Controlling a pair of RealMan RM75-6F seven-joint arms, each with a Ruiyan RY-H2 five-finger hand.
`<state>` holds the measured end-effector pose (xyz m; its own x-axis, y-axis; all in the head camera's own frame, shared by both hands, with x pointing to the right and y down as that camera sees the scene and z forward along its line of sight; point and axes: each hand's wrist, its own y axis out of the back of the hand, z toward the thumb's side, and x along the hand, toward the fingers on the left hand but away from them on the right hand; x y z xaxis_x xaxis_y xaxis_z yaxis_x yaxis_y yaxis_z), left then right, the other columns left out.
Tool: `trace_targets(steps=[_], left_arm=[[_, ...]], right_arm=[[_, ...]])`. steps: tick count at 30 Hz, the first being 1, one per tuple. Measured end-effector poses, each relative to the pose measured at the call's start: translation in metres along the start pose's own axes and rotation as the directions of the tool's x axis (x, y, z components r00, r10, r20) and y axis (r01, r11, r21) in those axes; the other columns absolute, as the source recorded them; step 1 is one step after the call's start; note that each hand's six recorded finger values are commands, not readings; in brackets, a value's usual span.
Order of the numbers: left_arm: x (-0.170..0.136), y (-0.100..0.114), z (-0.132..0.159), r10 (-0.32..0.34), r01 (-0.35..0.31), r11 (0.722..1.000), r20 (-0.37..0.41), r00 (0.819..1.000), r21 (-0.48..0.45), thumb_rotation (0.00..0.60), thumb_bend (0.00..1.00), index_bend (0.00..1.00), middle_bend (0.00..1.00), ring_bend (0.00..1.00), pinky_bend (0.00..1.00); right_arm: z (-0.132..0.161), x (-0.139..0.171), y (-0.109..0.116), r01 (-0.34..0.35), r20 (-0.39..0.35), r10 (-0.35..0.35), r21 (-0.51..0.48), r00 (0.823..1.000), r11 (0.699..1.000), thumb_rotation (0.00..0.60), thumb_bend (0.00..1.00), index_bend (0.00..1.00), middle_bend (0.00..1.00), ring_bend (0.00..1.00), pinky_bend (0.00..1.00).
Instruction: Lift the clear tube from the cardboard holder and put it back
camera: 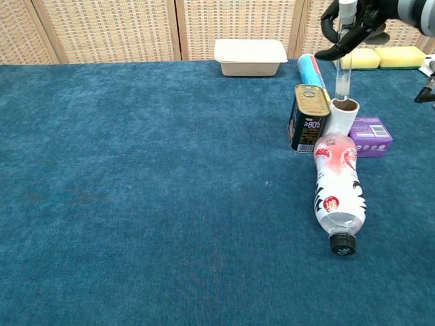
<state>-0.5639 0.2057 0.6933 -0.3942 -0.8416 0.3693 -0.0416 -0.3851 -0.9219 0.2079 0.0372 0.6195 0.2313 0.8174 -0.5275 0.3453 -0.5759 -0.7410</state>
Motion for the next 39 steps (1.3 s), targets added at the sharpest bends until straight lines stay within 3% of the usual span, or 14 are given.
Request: trace_targets(steps=[21, 26, 39], left_arm=[[0.000, 0.000, 0.000, 0.001, -0.001, 1.000, -0.001, 1.000, 0.003, 0.600, 0.16, 0.48, 0.45, 0.25, 0.34], [0.000, 0.000, 0.000, 0.001, -0.001, 1.000, -0.001, 1.000, 0.003, 0.600, 0.16, 0.48, 0.45, 0.25, 0.34], [0.000, 0.000, 0.000, 0.001, -0.001, 1.000, 0.000, 1.000, 0.003, 0.600, 0.16, 0.48, 0.45, 0.25, 0.34]], right_arm=[[-0.008, -0.014, -0.025, -0.036, -0.001, 0.036, -0.002, 0.999, 0.999, 0.600, 0.37, 0.79, 0.99, 0.98, 0.87], [-0.014, -0.016, -0.030, -0.042, 0.005, 0.042, 0.006, 0.999, 0.999, 0.600, 0.33, 0.76, 0.91, 0.90, 0.84], [-0.021, -0.015, -0.022, -0.025, -0.016, 0.025, 0.009, 1.000, 1.000, 0.600, 0.26, 0.59, 0.61, 0.59, 0.60]])
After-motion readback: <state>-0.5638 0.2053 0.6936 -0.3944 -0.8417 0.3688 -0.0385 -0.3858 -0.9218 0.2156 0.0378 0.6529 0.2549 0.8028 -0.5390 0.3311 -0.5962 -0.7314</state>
